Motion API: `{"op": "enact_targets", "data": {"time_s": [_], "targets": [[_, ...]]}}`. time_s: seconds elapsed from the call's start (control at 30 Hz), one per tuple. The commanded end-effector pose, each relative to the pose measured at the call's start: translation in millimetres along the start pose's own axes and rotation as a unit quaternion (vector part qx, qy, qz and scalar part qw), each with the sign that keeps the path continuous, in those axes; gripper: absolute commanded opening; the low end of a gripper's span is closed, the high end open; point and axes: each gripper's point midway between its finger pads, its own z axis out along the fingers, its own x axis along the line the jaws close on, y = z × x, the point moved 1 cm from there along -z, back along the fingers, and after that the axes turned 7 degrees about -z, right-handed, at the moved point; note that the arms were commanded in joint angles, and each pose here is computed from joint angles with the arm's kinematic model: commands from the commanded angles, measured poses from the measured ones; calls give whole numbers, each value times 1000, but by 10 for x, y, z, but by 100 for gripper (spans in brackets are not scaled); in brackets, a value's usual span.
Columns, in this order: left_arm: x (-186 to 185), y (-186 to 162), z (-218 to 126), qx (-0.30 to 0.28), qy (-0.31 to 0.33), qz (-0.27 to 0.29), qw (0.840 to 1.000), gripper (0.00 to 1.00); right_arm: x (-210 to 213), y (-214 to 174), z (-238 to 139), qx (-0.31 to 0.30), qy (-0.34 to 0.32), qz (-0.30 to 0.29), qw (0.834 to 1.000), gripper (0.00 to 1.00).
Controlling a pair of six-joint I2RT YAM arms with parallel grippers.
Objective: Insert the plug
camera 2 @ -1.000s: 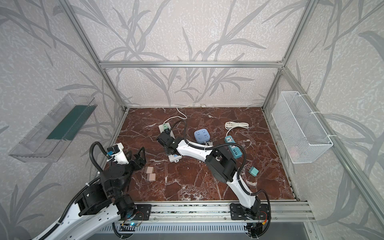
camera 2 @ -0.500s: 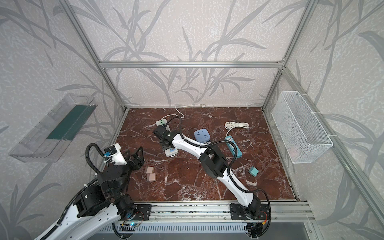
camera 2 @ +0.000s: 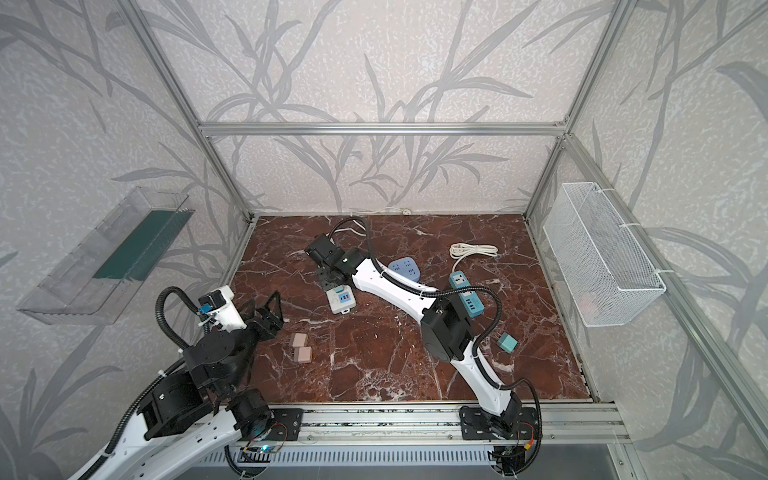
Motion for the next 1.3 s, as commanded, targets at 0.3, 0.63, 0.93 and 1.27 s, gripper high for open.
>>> {"op": "enact_targets", "data": {"time_s": [0.3, 0.63, 0.93, 1.27], "targets": [[-58, 45, 33, 3, 10, 2, 1000, 73, -282, -326, 575, 43, -21, 23, 999, 54], [-104, 13, 79, 9, 10, 10, 1000, 73, -407, -536, 678, 69, -16, 36, 997, 52], [-135, -18, 90, 17, 4, 13, 1000, 73, -612, -90, 11, -12, -47, 14, 999, 65], [-227, -121, 180, 32, -3, 27, 999, 73, -2031, -666, 115, 67, -98, 118, 986, 82]]}}
